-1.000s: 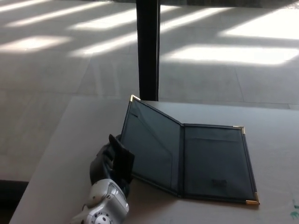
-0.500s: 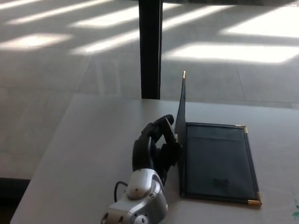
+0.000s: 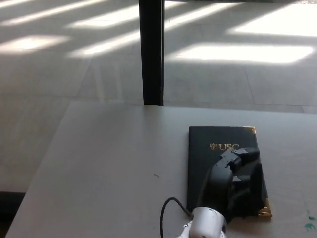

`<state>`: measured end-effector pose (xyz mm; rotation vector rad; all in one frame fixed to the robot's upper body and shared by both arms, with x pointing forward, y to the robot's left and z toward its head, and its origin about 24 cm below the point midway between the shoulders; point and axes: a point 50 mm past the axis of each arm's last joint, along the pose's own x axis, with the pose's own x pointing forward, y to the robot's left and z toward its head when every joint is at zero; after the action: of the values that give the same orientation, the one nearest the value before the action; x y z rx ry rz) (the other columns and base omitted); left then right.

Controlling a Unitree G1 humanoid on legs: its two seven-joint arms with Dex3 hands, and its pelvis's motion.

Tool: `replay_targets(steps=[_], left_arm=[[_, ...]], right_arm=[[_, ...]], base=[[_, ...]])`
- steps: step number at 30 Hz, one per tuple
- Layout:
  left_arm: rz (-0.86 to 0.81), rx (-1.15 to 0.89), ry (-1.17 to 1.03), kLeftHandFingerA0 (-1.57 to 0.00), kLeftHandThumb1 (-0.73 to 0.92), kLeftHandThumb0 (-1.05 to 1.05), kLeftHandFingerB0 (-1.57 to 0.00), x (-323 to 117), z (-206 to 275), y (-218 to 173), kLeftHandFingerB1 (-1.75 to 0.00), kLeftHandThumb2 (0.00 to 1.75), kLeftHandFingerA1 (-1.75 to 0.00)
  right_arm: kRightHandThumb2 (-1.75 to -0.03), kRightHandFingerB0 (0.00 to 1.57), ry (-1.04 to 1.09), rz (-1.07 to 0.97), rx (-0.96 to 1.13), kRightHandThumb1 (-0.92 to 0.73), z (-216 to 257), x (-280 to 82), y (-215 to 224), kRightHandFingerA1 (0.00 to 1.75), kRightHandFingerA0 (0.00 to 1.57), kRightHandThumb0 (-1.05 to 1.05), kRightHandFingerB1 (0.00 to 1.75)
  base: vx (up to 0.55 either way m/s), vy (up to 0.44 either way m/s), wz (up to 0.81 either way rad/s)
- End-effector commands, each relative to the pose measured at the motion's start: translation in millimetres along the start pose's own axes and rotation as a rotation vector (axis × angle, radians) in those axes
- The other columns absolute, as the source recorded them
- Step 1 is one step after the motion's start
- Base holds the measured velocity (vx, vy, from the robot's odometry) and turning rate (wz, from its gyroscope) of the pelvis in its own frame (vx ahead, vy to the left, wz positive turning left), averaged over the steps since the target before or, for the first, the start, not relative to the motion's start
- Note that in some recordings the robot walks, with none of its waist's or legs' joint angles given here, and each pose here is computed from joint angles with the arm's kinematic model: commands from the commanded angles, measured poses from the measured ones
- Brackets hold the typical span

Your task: The robot uses its left hand to push the cover of the diary kept in the middle of the desk to close it

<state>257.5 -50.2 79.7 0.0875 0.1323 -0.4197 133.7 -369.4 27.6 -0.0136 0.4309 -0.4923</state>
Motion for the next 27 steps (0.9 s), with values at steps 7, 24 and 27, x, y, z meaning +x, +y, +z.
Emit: replay_targets(steps=[7,24,27], left_arm=[[-0.439,1.485,-0.438,-0.34,0.92,-0.90,-0.33,-21.3,-64.4,-36.0,-0.59,0.79,-0.69],[0.203,0.880,-0.422,-0.24,0.92,-0.85,-0.22,-0.8,58.4,103.0,-0.50,0.89,-0.57],[0.328,0.682,-0.484,-0.29,0.83,-0.89,-0.25,-12.8,86.9,135.0,-0.54,1.14,-0.60]], right_arm=[[-1.08,0.49,0.033,0.000,-0.041,-0.64,6.3,7.5,5.5,0.72,0.65,-0.85,0.58],[-0.66,0.49,0.066,-0.030,-0.017,-0.84,-10.0,-2.1,-9.1,0.64,0.61,-0.88,0.47],[-0.67,0.49,0.062,-0.034,-0.040,-0.85,-8.8,-4.8,-9.3,0.69,0.67,-0.94,0.50]], base=[[0.00,0.000,0.00],[0.00,0.000,0.00],[0.00,0.000,0.00]])
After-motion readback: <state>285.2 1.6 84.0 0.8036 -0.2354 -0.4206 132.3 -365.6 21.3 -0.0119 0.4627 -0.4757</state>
